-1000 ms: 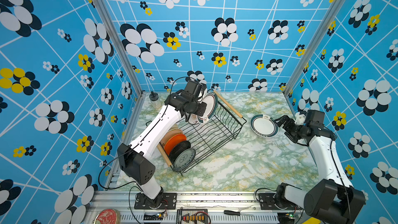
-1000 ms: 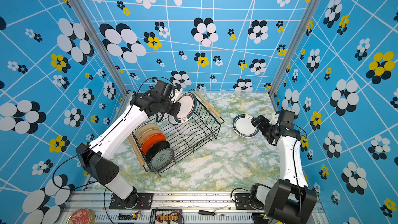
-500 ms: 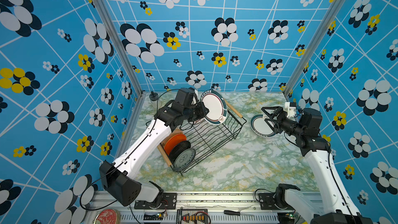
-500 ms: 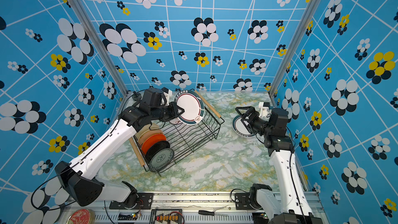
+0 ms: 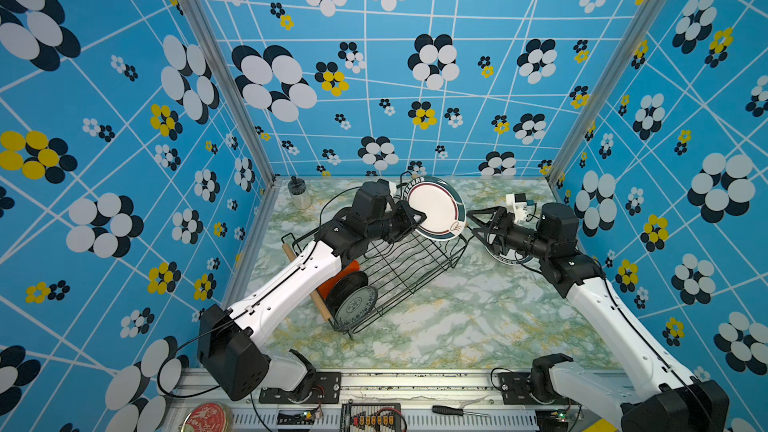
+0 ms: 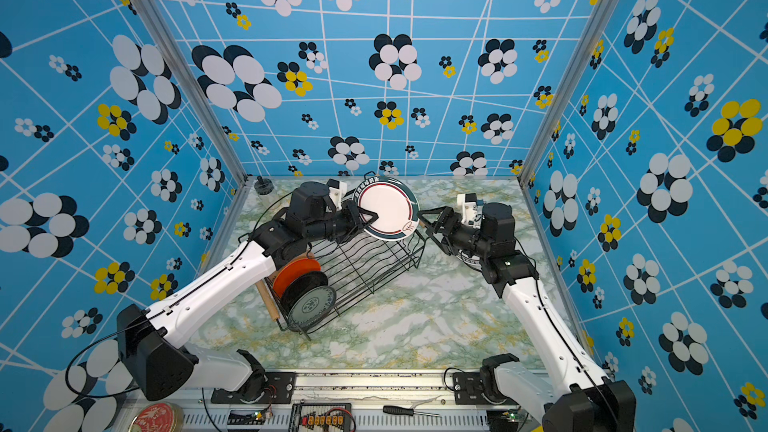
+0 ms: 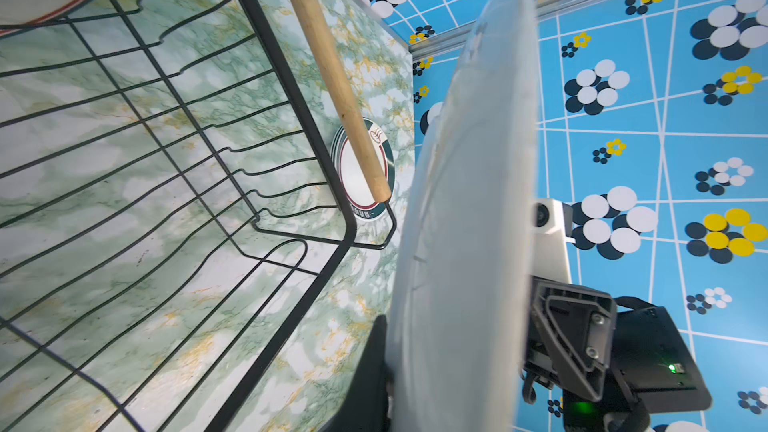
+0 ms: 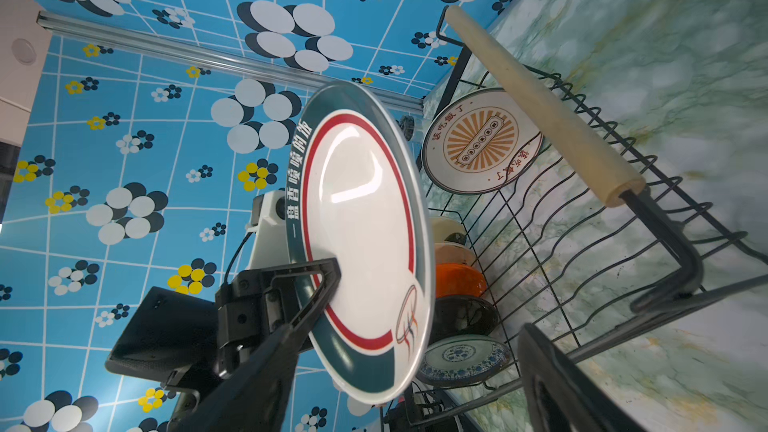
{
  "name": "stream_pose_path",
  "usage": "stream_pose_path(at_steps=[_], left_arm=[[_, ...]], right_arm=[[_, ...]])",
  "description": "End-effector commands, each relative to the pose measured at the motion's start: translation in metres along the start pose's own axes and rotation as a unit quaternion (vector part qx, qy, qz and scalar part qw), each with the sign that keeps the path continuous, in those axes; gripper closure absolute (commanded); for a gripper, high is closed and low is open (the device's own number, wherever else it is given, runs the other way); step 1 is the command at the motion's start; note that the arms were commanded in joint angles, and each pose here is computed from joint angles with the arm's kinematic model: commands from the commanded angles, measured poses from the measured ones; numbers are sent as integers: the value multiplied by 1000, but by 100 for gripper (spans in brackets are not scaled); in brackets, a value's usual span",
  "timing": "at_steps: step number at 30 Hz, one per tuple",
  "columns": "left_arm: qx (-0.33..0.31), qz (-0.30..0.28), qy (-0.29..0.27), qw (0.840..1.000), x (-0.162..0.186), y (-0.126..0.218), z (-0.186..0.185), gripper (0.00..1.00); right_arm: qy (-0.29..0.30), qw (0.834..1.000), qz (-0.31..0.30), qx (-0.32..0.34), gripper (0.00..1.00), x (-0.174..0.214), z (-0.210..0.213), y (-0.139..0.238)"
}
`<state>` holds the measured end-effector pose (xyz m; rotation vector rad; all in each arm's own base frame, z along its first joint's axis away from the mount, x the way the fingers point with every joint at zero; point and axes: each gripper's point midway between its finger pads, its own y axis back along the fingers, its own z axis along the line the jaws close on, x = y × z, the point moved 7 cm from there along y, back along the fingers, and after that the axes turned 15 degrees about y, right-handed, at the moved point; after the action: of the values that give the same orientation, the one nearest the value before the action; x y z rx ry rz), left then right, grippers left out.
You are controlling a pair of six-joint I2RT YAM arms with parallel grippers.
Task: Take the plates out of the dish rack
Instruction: 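Grasp the plate's rim with the right gripper while the left holds it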
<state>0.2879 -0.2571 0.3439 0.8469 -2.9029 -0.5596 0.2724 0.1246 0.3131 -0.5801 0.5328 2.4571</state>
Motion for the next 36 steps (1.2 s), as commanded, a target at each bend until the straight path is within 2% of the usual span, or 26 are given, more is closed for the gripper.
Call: stream_pose_path(at_steps=[1,3,15,23,26,34,36], left_arm=[[77,22,4,997,7,5,-24,100],[74,34,5,997,8,-1,-23,100],[82,72,22,994,14,-25,-18,100],[74,79,22,994,16,-33,-13,94],[69,83,23,994,15,-37,-11,93],[54,88,9,995,17,-42,-8,84],[51,85,7,995,16,-42,-7,76]], right_arm=[[12,1000,-21,-16,23,-8,10,-4],[9,999,-22,-25,30,-9,11,-7],[-4,998,-27,-62,51,-16,16,-17],[-4,997,-28,-65,71,-18,15,-19],[-4,997,-25,-68,74,-18,15,-21],[-2,997,-22,-70,91,-18,14,-23],[-1,997,-22,-69,97,-18,13,-23]])
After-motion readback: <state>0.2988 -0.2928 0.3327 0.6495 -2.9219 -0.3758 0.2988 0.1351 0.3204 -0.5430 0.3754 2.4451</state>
